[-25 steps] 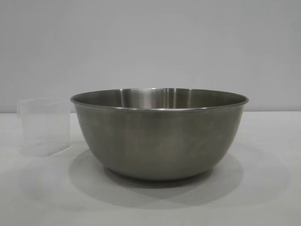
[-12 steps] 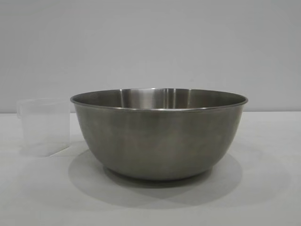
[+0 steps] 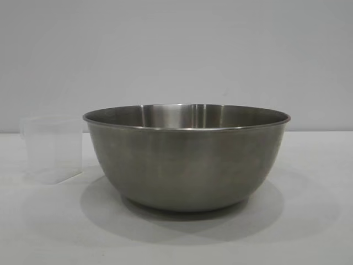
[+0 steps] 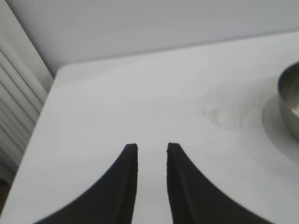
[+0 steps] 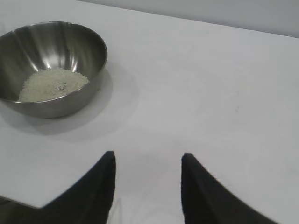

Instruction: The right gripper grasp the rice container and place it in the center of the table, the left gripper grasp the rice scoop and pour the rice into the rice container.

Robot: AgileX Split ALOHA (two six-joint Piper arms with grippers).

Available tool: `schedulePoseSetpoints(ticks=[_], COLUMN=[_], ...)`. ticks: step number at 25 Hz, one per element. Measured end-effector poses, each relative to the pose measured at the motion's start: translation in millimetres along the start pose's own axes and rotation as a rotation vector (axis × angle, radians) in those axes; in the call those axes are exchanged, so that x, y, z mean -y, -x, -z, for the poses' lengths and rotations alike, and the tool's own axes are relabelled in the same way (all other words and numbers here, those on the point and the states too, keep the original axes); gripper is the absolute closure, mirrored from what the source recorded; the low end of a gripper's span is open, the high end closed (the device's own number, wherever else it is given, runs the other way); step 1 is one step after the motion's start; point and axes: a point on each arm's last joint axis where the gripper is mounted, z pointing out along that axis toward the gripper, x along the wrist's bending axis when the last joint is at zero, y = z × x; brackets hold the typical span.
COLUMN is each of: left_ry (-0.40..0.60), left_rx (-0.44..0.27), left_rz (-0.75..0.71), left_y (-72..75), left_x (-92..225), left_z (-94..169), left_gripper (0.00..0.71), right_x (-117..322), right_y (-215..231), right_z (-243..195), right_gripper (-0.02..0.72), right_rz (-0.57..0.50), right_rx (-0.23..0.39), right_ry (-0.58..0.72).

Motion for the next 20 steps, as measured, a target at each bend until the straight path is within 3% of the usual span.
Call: schedulePoseSetpoints(ticks=[8,20], left_ry=[-0.114,-0.114], left_rx=[0.017,-0.019], left_rz=[0.007,-0.005], left_y=[1.6,-1.8], left_x=[18.6,18.9], left_z=[-17.0,-17.5], left_gripper=[0.606,0.606], right_x=[0.0,0.0], right_y=[0.0,0.0], right_z=[0.0,0.0], right_gripper=[0.391,0.391], right_rz=[0.0,0.0], right_rx=[0.0,0.0], right_ry=[0.0,0.0])
